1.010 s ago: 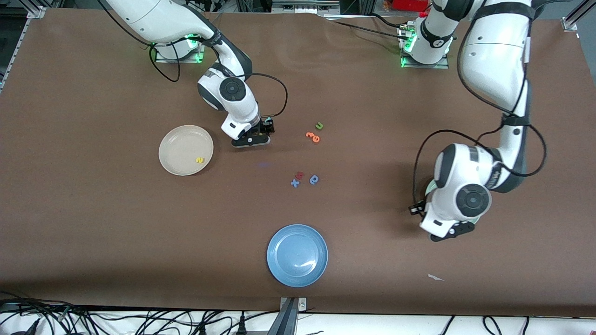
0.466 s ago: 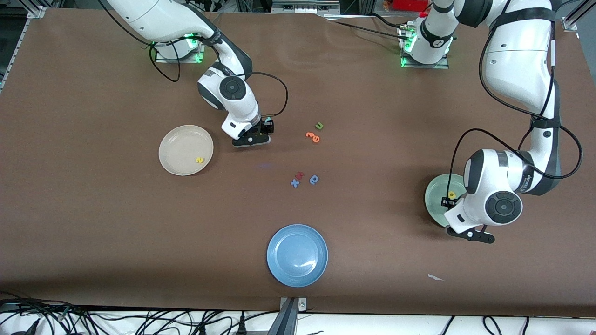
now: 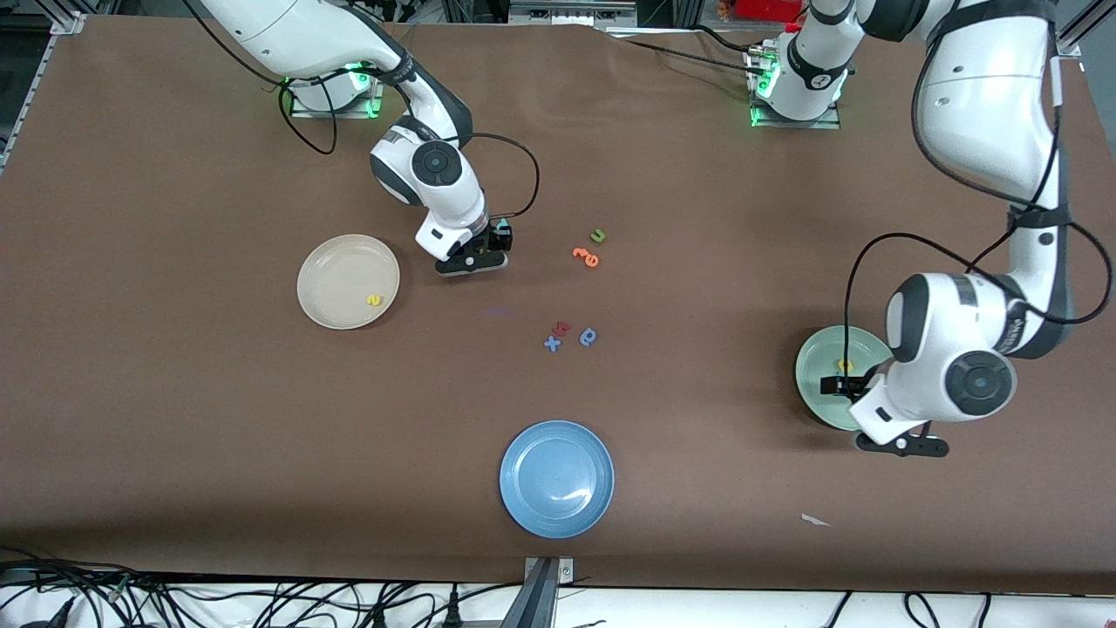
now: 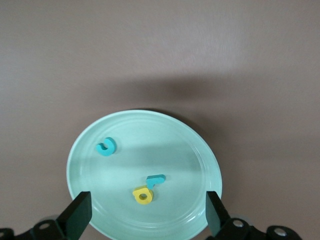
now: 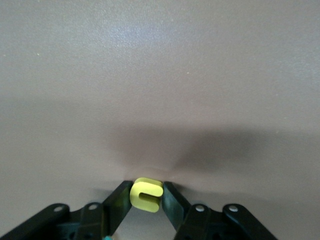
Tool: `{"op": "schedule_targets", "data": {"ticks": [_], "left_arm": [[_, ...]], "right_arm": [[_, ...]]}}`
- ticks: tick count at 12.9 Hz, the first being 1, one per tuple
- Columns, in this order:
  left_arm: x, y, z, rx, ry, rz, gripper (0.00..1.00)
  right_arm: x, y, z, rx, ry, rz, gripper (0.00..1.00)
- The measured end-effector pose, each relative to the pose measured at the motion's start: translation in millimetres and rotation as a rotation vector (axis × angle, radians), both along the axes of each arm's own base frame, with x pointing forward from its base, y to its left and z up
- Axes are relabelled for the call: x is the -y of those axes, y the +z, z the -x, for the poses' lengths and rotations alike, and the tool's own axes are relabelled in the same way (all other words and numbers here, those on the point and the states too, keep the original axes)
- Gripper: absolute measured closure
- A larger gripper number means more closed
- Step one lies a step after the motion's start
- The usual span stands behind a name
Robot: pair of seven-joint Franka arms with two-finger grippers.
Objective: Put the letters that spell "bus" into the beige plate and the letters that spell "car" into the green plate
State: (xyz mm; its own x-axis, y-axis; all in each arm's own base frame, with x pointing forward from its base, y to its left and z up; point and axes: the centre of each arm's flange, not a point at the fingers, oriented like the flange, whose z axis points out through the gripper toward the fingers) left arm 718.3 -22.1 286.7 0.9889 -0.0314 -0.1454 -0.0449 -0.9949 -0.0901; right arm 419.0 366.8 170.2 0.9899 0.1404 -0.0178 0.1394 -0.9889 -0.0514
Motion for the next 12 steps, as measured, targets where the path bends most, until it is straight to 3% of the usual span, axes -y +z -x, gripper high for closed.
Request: {"op": "schedule_targets", "data": {"ticks": [4, 7, 12], "left_arm": [[-32.7, 51.5, 6.8, 0.007, 0.056, 0.018, 0.0], [-40.3, 94.5, 18.0, 0.022, 0.07, 0.027, 0.0], [-39.6, 209.1, 80.7, 0.113, 0.067, 0.066, 0.0]], "right_arm": [[1.4, 4.7, -1.8, 0.01, 0.01, 0.011, 0.68], [18.5, 28.2, -14.9, 0.024, 0.052, 0.086, 0.68], [92.1, 81.0, -53.7, 0.017, 0.171, 0.214, 0.68]]}}
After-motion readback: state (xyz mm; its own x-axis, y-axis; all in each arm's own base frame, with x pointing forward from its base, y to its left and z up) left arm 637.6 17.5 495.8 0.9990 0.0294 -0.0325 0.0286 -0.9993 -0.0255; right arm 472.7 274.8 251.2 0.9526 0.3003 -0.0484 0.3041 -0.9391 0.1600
